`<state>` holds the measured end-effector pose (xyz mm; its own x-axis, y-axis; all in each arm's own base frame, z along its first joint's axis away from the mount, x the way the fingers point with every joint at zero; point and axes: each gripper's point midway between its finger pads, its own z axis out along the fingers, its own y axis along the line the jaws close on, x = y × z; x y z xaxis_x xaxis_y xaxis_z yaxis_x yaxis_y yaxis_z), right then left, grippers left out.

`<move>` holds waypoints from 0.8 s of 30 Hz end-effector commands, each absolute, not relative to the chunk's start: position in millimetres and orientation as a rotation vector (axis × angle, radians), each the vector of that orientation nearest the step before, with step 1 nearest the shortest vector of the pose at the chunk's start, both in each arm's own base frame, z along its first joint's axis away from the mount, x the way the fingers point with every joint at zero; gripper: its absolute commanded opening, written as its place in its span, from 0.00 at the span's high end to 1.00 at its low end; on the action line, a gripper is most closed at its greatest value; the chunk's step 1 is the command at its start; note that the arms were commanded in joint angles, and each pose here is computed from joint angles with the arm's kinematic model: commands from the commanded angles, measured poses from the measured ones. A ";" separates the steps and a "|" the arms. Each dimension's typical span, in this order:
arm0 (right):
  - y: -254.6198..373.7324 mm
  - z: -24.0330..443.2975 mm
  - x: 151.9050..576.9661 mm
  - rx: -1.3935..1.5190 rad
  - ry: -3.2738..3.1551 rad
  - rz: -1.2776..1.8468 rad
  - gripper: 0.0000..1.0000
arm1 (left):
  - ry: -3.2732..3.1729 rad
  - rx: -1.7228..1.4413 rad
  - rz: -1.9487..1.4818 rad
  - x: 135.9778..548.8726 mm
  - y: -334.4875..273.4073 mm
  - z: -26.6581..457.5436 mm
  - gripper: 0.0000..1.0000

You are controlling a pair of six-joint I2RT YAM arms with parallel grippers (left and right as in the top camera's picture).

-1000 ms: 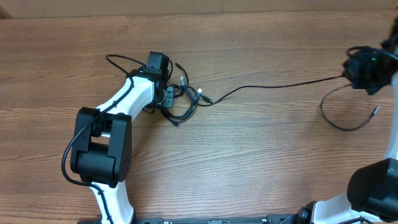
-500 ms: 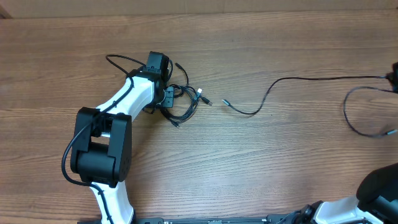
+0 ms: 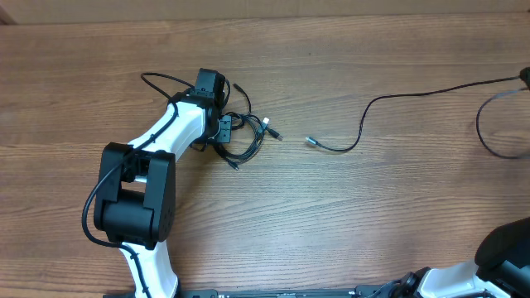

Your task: Untangle cables

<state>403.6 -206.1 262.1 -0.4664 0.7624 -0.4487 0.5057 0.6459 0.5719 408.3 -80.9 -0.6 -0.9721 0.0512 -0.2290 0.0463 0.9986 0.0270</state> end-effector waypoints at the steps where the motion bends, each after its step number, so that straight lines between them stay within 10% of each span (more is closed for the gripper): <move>1: -188.1 276.8 411.5 0.756 2.192 0.491 0.96 | 3.021 0.049 0.102 382.7 -69.1 -38.6 0.88; 4: -183.3 266.2 413.5 0.769 2.223 0.512 0.82 | 3.022 0.050 0.095 382.6 -69.8 -38.6 0.88; 8: -179.7 245.6 414.6 0.815 2.276 0.547 0.31 | 3.022 0.050 0.095 382.6 -69.8 -38.6 0.88; 12: -175.7 227.5 415.7 0.846 2.322 0.579 0.00 | 3.022 0.050 0.095 382.6 -69.8 -38.6 0.87; 24: -104.6 177.5 408.3 0.860 2.599 0.593 0.08 | 3.021 0.050 0.095 382.7 -69.8 -38.6 0.86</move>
